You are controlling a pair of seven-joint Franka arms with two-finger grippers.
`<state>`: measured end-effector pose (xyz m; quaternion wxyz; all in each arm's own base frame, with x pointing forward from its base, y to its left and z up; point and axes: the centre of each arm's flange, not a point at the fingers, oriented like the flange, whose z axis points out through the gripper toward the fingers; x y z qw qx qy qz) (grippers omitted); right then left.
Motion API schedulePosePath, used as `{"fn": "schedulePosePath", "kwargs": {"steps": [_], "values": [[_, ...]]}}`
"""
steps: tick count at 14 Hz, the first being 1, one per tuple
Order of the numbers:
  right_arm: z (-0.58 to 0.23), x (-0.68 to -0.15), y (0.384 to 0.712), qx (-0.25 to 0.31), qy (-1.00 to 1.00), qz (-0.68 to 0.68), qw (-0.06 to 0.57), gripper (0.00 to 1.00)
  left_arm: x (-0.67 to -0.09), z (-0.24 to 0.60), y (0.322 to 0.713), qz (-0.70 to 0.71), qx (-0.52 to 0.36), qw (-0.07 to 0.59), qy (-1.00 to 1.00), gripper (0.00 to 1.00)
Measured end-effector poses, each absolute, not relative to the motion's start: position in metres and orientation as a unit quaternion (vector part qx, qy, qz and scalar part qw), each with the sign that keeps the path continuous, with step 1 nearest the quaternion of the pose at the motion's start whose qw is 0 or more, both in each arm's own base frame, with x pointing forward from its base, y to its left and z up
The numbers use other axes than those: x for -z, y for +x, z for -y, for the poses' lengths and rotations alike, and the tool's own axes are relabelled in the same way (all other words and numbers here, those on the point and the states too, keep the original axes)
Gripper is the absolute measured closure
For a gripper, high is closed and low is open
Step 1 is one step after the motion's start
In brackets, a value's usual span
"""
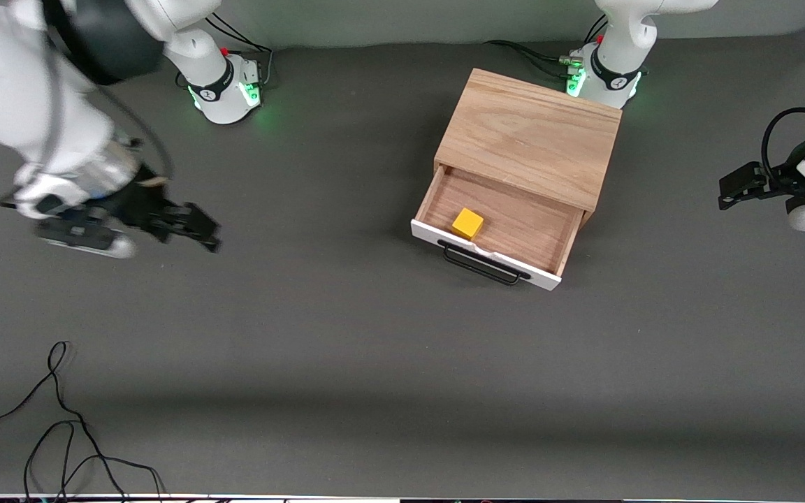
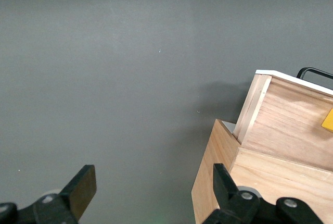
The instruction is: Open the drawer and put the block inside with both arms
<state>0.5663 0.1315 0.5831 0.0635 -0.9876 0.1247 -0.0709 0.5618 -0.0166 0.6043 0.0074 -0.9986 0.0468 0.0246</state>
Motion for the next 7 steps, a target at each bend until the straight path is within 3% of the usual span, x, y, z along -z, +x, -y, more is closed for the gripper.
{"fn": "schedulePosePath", "kwargs": {"steps": [3,7], "values": [[-0.054,-0.585,0.556,0.056,-0.994,-0.079,0.059,0.0,-0.604,0.017,0.562,-0.047,-0.025,0.007,-0.999,0.0],[-0.02,-0.583,0.551,0.04,-0.997,-0.043,0.045,0.0,-0.605,0.018,0.561,-0.048,-0.024,0.007,-0.999,0.0]]}}
